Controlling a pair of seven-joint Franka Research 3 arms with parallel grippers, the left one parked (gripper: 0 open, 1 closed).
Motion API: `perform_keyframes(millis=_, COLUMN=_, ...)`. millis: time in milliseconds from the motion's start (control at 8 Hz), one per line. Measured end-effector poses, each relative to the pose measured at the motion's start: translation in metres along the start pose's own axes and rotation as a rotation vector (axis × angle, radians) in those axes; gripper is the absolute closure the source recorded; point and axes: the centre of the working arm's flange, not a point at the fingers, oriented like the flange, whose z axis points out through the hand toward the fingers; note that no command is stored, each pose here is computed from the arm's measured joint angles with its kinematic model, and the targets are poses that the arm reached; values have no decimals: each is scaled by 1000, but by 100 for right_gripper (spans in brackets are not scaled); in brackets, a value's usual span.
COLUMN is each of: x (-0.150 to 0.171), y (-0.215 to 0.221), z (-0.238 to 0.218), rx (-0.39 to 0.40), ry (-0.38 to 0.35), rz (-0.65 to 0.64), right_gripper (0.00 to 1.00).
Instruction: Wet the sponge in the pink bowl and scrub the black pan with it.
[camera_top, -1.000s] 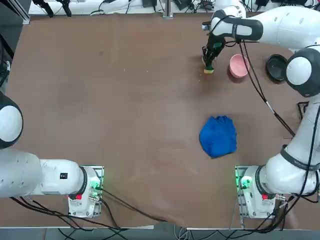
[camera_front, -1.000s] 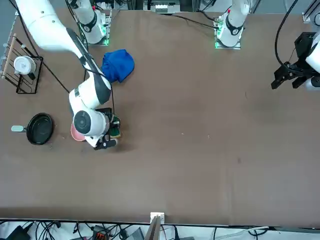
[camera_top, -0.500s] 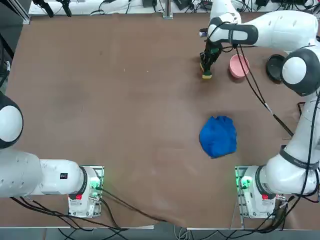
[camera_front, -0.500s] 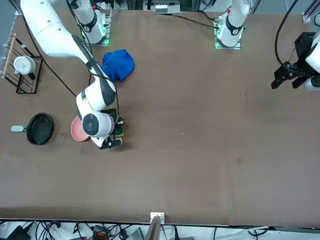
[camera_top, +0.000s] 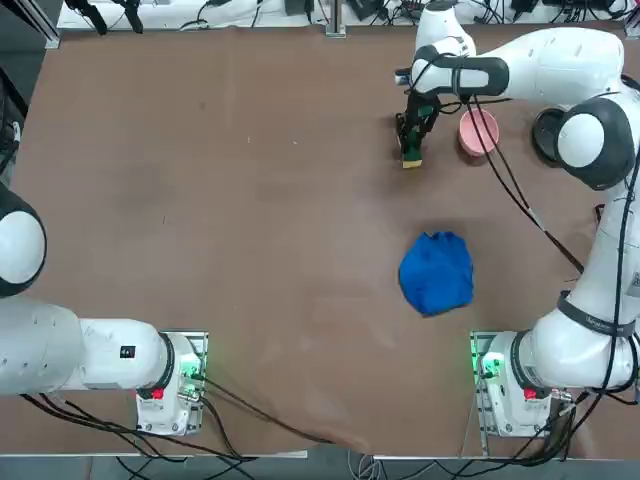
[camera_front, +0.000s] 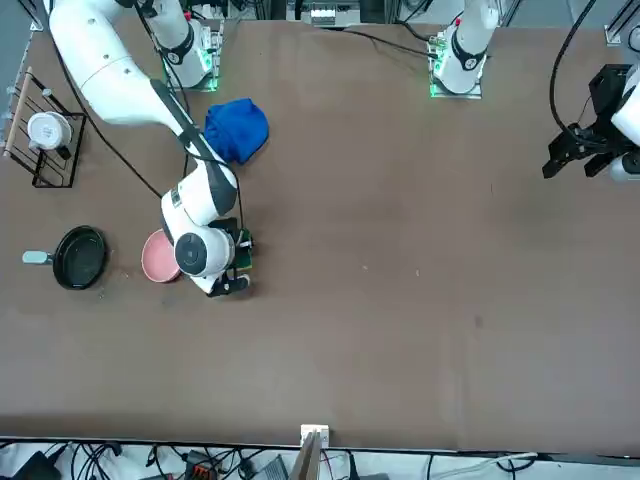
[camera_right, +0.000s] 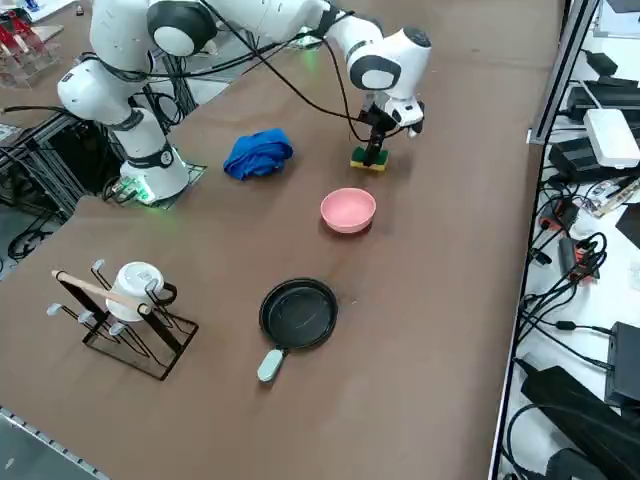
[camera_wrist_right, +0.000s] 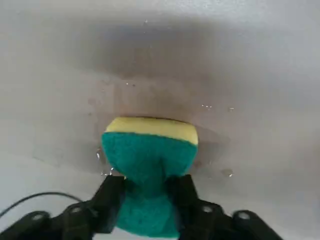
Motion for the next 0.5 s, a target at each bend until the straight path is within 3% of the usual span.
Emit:
perform_keyframes(millis=250, x=2, y=2, z=-2, rx=-12, ry=12, rz=-2, right_gripper=1)
perform_keyframes(millis=500, x=4, y=9, z=-42, rx=-19, ry=76, rz=11, right_gripper=0)
